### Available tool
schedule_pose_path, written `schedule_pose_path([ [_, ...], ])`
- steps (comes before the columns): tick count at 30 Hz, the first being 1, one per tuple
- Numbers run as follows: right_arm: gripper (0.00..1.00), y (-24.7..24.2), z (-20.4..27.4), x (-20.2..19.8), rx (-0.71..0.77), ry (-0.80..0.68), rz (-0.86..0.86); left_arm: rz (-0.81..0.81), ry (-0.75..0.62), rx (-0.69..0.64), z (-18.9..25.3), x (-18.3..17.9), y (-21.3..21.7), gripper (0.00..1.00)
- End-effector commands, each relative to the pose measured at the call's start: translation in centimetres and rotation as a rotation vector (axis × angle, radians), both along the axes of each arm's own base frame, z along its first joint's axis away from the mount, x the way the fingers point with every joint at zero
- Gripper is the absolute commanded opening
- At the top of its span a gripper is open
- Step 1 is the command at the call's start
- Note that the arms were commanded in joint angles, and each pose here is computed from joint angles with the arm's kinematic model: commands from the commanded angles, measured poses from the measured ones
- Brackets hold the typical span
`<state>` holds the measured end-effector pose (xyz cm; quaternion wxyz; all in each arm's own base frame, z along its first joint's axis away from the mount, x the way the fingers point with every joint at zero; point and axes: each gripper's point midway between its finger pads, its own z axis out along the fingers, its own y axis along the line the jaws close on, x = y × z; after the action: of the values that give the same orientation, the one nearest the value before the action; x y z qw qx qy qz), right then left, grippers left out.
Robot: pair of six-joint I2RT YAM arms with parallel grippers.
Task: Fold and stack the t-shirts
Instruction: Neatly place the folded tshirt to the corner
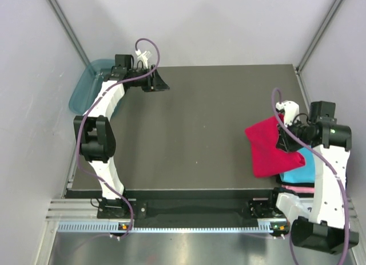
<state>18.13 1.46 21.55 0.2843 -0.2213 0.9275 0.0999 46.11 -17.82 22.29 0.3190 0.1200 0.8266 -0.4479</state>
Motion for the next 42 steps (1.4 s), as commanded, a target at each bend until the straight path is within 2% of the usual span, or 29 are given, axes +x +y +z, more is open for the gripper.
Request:
schedule_pose_path([
  [1, 0.00, -0.4, 1.1, -2.7, -0.035, -0.004, 0.001, -0.011, -0.095, -0.021, 3.2, 0.5, -0.1, 0.56],
  [8, 0.00, -2.6, 2.4, -4.1, -0.149, -0.060, -0.100, -0.032, -0.087, -0.031, 2.9, 0.2, -1.2, 0.56],
  [15, 0.00, -4.6, 1.9, -3.5, -0.163, -0.029, -0.187, -0.047, -0.088, -0.048, 3.3, -0.2, -1.8, 0.56],
  [22, 0.00, -10.2, 1.6, -3.3, -0.148, 0.022, -0.339, -0.048, -0.099, -0.058, 3.7, -0.1, -2.0, 0.56],
  [35, 0.00, -17.1, -0.1, -2.1, -0.199, 0.074, -0.425, -0.043, -0.091, -0.067, 3.4, -0.1, -2.0, 0.56],
  [42, 0.00, -20.1, -0.2, -0.6, -0.251, 0.044, -0.471, -0.046, -0.100, -0.056, 3.4, -0.2, -2.3, 0.56],
])
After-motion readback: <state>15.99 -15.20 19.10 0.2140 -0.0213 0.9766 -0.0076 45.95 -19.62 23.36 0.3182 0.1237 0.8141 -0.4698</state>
